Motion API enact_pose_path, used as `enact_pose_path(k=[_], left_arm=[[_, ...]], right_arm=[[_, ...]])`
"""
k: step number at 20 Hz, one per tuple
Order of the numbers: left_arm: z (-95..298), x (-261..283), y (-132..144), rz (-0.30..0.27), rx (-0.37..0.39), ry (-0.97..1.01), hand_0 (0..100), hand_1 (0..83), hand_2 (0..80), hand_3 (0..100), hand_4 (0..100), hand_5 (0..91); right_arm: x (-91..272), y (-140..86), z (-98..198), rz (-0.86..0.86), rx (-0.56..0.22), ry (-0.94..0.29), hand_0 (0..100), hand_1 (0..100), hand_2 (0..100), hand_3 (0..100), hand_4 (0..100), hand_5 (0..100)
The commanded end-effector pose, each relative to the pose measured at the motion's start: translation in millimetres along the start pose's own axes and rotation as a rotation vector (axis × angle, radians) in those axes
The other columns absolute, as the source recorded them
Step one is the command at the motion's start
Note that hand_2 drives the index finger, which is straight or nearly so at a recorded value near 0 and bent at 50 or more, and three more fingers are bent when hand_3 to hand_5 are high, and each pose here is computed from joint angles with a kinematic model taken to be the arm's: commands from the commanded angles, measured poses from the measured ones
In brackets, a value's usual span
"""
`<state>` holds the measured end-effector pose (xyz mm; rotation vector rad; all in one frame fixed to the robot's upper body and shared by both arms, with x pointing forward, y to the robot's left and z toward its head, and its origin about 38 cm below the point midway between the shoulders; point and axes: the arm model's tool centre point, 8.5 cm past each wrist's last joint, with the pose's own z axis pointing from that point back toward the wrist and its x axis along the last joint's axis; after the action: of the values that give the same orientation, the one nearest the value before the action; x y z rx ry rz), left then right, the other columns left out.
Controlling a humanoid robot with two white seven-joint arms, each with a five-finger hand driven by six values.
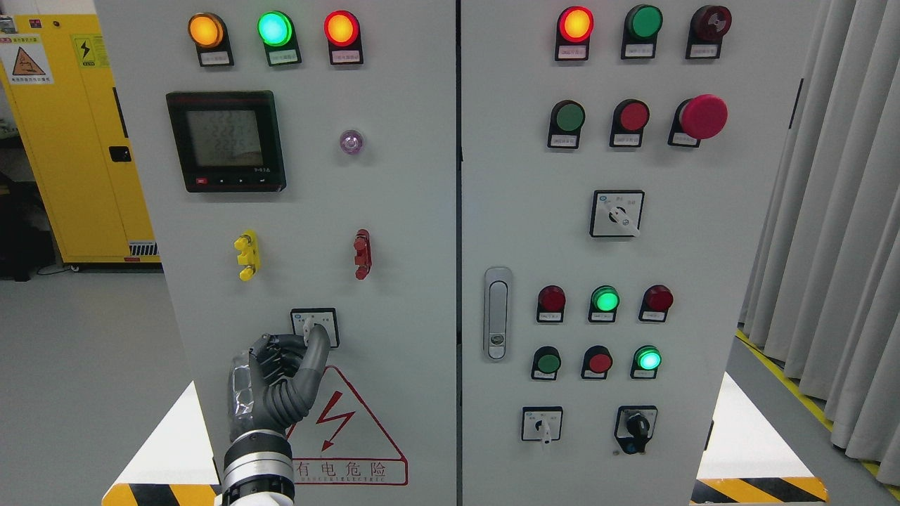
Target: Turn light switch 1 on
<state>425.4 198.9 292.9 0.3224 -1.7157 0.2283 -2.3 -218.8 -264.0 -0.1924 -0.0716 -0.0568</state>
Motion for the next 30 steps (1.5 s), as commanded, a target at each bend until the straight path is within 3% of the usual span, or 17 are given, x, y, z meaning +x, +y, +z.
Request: enact_pose_path(k=[1, 7, 15, 30], left_arm=[[0.3, -0.6, -0.3, -0.001, -0.002, 0.002, 44, 59.2, 61.7, 87, 90, 87.7], [0.1, -1.9, -0.4, -0.004, -0.003, 0.01, 47, 58.0, 62.7, 88, 90, 87.8], [0.1, -2.9, -0.5, -0.008, -0.004, 0.02, 37, 56.6, 64.0, 88, 90, 87.8], [-0.2, 0.3, -4.0, -0.007, -0.016, 0.011, 34, 53.9, 63.6, 88, 90, 87.8]], right_arm=[[0.1, 0.1, 0.0, 0.0, 0.001, -0.001, 0, 50, 4, 0, 0, 0], [0.1, 0.1, 0.0, 0.0, 0.001, -0.001, 0, 50, 4, 0, 0, 0], [0.1, 0.1, 0.0, 0.0, 0.001, -0.001, 0, 50, 4, 0, 0, 0], [0.1, 0.1, 0.0, 0.0, 0.001, -0.001, 0, 50, 4, 0, 0, 0]])
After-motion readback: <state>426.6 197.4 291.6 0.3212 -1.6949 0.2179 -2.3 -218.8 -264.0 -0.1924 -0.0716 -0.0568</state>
